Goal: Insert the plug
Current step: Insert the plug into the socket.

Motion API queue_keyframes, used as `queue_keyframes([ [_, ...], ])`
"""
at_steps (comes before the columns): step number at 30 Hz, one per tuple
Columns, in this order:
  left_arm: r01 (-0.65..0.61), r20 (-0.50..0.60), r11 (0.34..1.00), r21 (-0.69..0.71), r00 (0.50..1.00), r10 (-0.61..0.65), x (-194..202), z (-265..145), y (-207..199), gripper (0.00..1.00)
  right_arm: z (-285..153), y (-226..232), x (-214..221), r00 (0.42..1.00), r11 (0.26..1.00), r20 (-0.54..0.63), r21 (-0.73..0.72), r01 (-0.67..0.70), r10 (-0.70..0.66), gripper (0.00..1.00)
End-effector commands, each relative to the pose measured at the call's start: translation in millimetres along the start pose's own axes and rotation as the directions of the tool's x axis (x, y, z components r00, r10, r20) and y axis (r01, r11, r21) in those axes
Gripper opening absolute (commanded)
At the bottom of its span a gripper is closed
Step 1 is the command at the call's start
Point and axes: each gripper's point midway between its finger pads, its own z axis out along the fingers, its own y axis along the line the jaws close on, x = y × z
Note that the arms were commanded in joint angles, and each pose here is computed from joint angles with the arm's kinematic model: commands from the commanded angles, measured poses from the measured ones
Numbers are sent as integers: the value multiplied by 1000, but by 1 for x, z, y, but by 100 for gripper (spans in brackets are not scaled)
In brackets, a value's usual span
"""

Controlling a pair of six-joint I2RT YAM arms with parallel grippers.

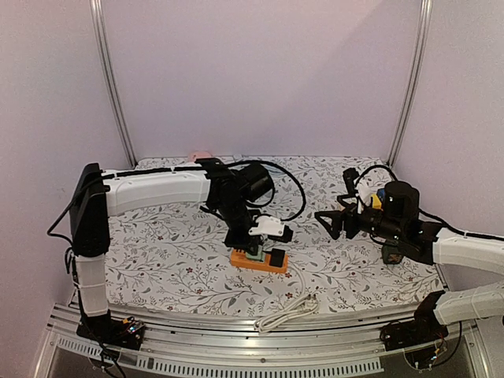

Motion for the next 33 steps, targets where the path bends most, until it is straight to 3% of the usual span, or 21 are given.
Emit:
queue_keyframes([
  [1,-17,22,1000,-11,1000,17,-9,8,4,0,-2,-7,10,1000,1000,-24,28,-14,15,99],
  [10,19,58,1000,9,998,-19,-17,16,1,0,-4,-8,9,1000,999,-17,33,-7,8,99],
  [21,-96,83,994,-46,992,99,-11,-3,18,0,-2,5,7,1000,999,-24,-43,-6,5,99],
  [33,-152,137,983,-106,977,166,0,-12,41,0,74,7,43,944,972,-270,-84,-221,191,93],
])
